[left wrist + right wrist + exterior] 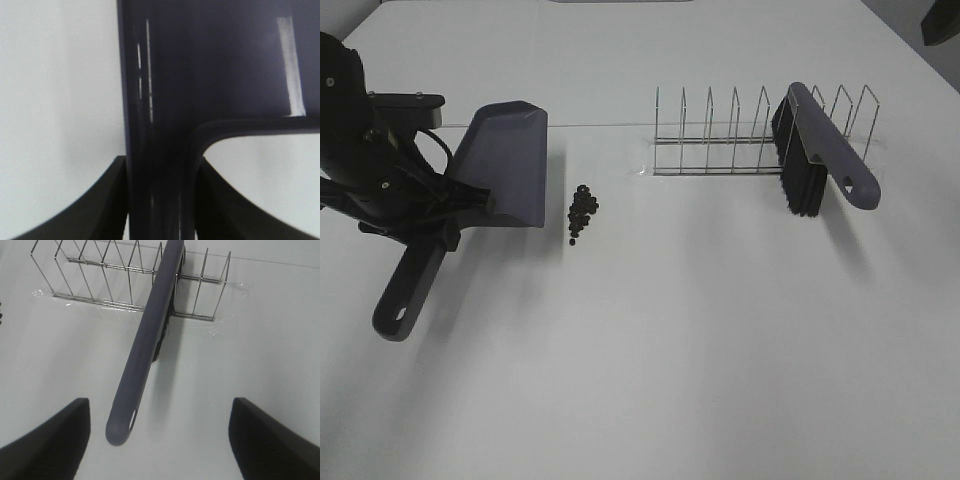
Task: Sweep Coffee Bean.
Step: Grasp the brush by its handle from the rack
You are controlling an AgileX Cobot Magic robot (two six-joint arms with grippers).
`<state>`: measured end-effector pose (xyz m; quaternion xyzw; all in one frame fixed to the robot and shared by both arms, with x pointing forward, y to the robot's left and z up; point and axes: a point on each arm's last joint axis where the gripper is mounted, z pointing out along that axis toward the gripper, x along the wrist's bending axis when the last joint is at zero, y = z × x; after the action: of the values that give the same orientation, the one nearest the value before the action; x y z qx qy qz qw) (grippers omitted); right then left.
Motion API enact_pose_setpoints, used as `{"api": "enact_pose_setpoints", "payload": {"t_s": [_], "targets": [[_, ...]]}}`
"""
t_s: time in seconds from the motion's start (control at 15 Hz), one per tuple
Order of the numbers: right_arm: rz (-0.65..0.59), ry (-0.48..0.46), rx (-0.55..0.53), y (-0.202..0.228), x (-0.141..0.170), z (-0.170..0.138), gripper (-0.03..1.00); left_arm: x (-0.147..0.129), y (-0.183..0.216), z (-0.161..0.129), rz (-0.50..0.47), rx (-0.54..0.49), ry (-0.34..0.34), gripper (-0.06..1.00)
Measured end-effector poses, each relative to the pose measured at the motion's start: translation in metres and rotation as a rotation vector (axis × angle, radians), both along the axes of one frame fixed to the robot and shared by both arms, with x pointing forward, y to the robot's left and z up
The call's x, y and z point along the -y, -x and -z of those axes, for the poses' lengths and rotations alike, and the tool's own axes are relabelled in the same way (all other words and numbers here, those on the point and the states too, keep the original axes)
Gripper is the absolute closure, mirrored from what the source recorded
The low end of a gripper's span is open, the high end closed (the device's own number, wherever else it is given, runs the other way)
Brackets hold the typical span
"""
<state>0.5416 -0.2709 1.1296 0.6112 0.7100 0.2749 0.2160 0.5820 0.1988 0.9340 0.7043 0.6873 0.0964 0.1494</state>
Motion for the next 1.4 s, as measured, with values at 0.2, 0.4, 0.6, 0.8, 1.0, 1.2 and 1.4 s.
{"api": "enact_pose_setpoints", "payload": {"t_s": [0.2, 0.4, 0.6, 0.8, 1.0, 1.2, 1.4], "targets": [[-0.001, -0.006, -0.110, -0.053, -0.005, 0.024, 0.24, 0.000, 0.000, 0.000, 0.000, -0.003, -0.001, 0.58], [0.070, -0.052, -0.258, -0.101, -0.008, 0.062, 0.24, 0.000, 0.000, 0.000, 0.000, -0.005, -0.002, 0.58], [0.078, -0.060, -0.334, -0.130, -0.017, 0.081, 0.24, 0.000, 0.000, 0.000, 0.000, -0.005, -0.002, 0.58], [0.013, -0.019, -0.361, -0.148, -0.046, 0.090, 0.24, 0.000, 0.000, 0.000, -0.003, -0.005, 0.002, 0.58], [0.019, 0.007, -0.433, -0.160, -0.055, 0.112, 0.24, 0.000, 0.000, 0.000, -0.003, -0.005, 0.002, 0.58], [0.058, 0.047, -0.463, -0.177, -0.053, 0.140, 0.24, 0.000, 0.000, 0.000, -0.003, -0.005, 0.002, 0.58], [0.063, 0.054, -0.449, -0.190, -0.055, 0.162, 0.25, 0.000, 0.000, 0.000, -0.003, -0.005, 0.002, 0.58]]}}
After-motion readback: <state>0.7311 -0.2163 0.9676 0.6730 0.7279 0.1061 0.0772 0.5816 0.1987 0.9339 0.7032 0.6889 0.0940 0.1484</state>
